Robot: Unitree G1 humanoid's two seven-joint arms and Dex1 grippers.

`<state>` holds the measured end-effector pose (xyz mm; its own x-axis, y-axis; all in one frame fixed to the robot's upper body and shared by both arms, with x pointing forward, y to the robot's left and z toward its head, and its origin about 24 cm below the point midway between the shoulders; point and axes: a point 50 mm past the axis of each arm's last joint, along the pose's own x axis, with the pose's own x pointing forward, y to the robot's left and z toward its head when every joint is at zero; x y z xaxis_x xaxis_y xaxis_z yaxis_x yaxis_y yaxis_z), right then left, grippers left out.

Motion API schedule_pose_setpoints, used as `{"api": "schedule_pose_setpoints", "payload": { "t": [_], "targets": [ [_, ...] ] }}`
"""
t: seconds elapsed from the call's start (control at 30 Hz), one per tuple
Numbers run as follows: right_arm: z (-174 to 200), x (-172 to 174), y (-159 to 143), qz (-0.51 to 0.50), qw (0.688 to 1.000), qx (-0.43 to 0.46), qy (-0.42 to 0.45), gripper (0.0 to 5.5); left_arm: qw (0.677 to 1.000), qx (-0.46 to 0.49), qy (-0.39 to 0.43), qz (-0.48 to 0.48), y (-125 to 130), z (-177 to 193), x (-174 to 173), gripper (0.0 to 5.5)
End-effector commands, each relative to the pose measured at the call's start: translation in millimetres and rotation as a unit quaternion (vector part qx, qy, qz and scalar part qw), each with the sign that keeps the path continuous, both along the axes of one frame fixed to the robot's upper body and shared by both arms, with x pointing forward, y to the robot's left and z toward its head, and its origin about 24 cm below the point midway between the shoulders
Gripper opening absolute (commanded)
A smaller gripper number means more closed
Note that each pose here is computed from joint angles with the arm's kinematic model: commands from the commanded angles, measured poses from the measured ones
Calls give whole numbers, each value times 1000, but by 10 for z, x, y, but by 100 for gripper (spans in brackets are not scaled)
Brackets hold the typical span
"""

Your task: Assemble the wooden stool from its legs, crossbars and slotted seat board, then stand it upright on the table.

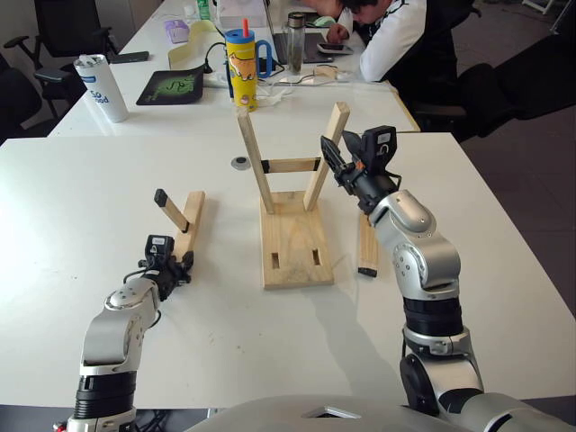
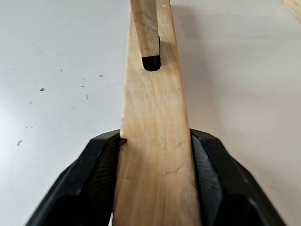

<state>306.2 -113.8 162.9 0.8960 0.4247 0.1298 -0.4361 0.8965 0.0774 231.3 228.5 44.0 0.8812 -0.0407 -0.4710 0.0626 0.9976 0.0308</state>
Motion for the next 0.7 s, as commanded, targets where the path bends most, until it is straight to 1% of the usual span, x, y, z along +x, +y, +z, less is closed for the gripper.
{"api": "schedule_pose_setpoints", "payload": {
  "t": [0.03, 0.13, 0.17, 0.23, 0.3, 0.4, 0.53, 0.7],
  "targets": [
    [63, 9, 83, 83, 991, 85, 56, 250, 992, 4, -125, -11, -60, 372, 171, 204],
    [121, -1, 125, 130, 977, 141, 94, 290, 976, 18, -215, -27, -131, 634, 221, 204],
    [149, 1, 137, 143, 971, 161, 107, 313, 968, 21, -250, -31, -157, 744, 227, 204],
    [224, 7, 169, 180, 954, 198, 133, 341, 942, 12, -331, -55, -257, 1012, 217, 204],
    [312, 13, 206, 214, 937, 232, 151, 378, 922, 1, -374, -99, -381, 1165, 182, 204],
    [461, 55, 251, 248, 916, 267, 167, 425, 903, 0, -399, -160, -537, 1274, 117, 204],
    [661, 120, 255, 273, 895, 306, 172, 492, 892, -1, -400, -209, -632, 1314, 87, 204],
    [780, 137, 262, 296, 882, 322, 174, 492, 883, 24, -386, -266, -728, 1272, 98, 204]
  ]
}}
